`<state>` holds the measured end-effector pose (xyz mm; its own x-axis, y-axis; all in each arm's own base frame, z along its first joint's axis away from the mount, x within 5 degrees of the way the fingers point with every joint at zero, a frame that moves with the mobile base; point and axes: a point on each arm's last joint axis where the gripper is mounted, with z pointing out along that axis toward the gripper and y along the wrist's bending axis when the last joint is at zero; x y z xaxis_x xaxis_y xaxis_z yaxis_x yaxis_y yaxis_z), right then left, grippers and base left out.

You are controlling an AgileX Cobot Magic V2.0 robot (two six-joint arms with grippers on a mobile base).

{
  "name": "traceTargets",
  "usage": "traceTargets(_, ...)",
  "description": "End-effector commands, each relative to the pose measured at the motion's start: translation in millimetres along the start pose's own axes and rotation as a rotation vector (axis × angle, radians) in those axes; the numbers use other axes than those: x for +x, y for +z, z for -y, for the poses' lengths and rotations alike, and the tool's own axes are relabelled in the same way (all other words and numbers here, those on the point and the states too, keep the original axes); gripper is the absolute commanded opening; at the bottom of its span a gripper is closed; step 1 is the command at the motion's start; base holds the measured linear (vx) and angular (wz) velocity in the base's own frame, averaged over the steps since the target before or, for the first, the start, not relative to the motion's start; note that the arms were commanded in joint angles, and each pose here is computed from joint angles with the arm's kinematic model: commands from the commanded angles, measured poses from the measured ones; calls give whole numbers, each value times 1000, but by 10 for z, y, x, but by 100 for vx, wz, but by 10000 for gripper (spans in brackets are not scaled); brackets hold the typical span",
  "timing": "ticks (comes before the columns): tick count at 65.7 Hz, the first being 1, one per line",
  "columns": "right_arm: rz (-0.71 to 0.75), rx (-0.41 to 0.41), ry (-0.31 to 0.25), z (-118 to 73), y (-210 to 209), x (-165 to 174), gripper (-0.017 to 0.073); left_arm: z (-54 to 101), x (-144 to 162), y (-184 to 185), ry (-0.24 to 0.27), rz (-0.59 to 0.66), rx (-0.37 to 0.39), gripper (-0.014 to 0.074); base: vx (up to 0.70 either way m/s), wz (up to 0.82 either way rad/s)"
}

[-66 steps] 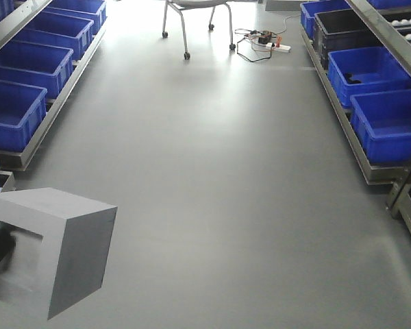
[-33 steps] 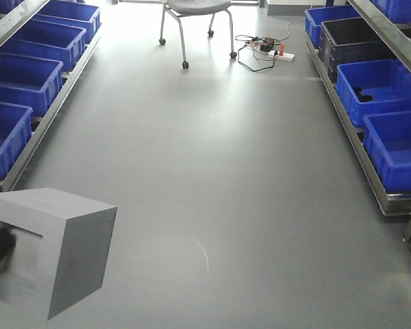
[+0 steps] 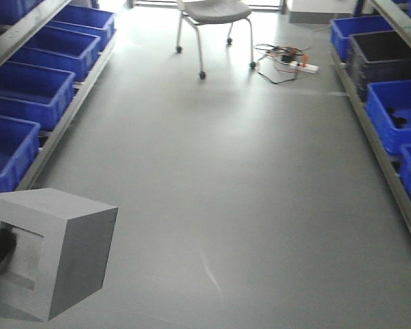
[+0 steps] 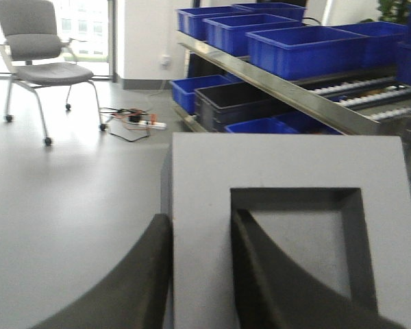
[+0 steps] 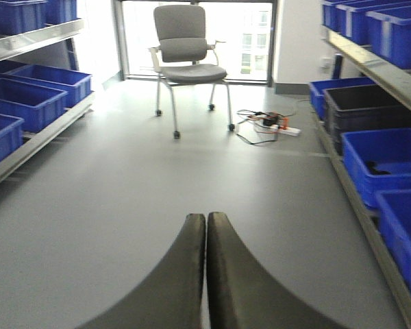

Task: Sort gray base to blue bin
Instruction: 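Drive down the aisle between blue bin shelves toward the bin rack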

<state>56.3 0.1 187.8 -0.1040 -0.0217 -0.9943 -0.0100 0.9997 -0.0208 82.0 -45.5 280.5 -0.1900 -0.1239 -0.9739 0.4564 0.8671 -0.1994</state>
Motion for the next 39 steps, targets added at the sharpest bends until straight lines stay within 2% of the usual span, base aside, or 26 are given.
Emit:
traceTargets(1,71,3,-11,0,-1,-25,-9,40,-209,-17,-12,137,25,-6,31,40)
traceTargets(13,71,3,-11,0,-1,-25,-9,40,-209,-17,-12,137,25,-6,28,62)
traceTargets(39,71,3,-11,0,-1,-25,-9,40,-209,-17,-12,137,25,-6,23,82)
